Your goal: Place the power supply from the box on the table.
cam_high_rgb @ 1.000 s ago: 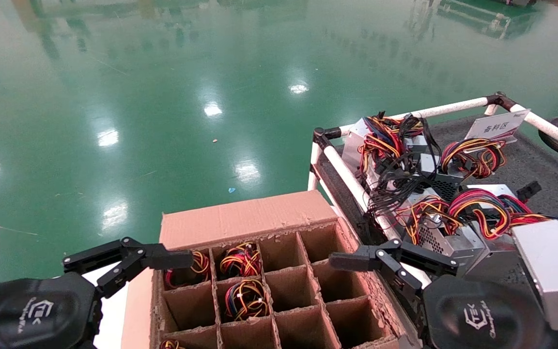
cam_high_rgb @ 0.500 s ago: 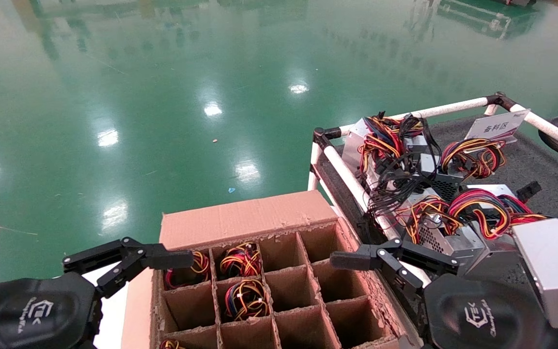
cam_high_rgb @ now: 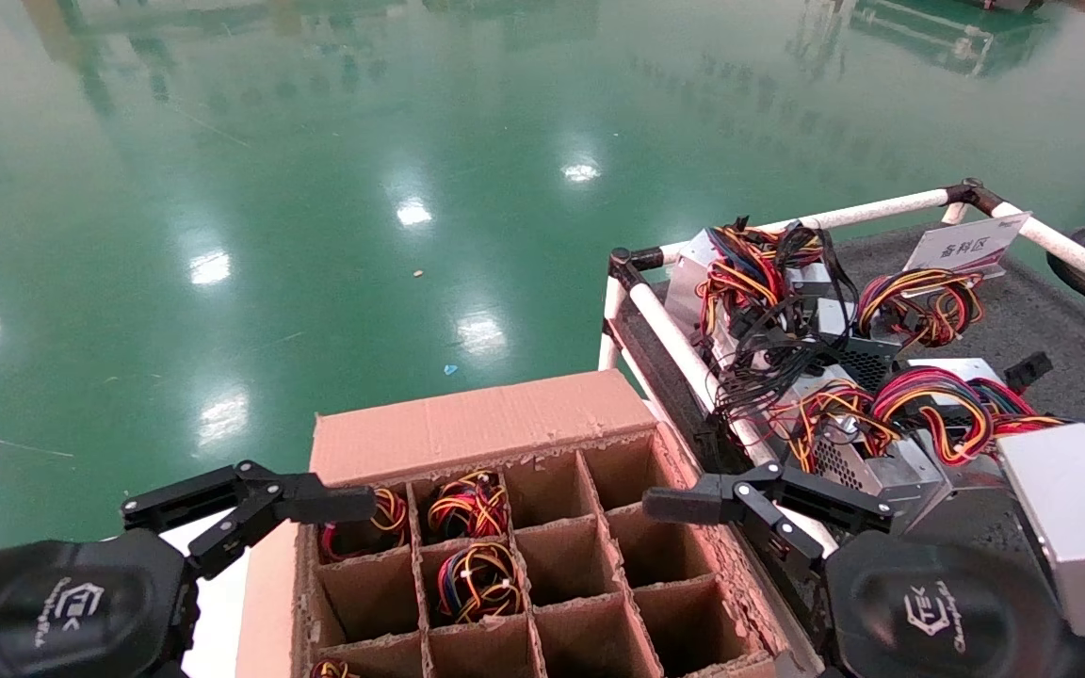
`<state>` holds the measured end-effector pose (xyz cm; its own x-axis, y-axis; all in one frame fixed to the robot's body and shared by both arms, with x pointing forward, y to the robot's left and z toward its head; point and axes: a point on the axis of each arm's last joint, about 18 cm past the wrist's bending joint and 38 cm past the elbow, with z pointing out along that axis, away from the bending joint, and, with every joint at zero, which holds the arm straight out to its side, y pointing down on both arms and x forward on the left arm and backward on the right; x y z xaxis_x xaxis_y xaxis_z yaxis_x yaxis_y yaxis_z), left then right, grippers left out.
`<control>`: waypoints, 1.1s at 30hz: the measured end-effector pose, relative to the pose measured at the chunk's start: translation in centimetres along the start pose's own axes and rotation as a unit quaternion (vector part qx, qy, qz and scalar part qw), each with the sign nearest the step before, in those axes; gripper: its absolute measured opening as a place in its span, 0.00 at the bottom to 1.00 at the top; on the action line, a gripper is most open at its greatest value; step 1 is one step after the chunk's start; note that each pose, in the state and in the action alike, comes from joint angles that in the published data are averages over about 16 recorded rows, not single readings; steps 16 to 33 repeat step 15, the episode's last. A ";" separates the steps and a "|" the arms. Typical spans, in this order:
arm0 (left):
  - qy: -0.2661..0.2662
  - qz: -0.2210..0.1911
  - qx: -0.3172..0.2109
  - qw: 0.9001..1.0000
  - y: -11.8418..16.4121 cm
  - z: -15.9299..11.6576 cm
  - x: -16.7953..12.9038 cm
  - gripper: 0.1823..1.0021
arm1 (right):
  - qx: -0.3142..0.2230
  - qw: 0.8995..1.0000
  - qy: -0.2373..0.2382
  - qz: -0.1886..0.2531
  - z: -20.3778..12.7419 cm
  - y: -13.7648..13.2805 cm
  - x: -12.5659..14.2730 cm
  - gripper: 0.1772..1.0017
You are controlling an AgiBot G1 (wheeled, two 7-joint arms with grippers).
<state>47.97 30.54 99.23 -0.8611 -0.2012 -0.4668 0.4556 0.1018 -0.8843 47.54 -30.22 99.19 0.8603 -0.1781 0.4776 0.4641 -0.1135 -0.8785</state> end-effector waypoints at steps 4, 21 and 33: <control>0.000 0.000 0.000 1.000 0.0 0.0 0.0 1.00 | 0.000 1.000 0.000 0.000 0.0 0.0 0.0 1.00; 0.000 0.000 0.000 1.000 0.0 0.0 0.0 1.00 | 0.000 1.000 0.000 0.000 0.0 0.0 0.0 1.00; 0.000 0.000 0.000 1.000 0.0 0.0 0.0 1.00 | 0.000 1.000 0.000 0.000 0.0 0.0 0.0 1.00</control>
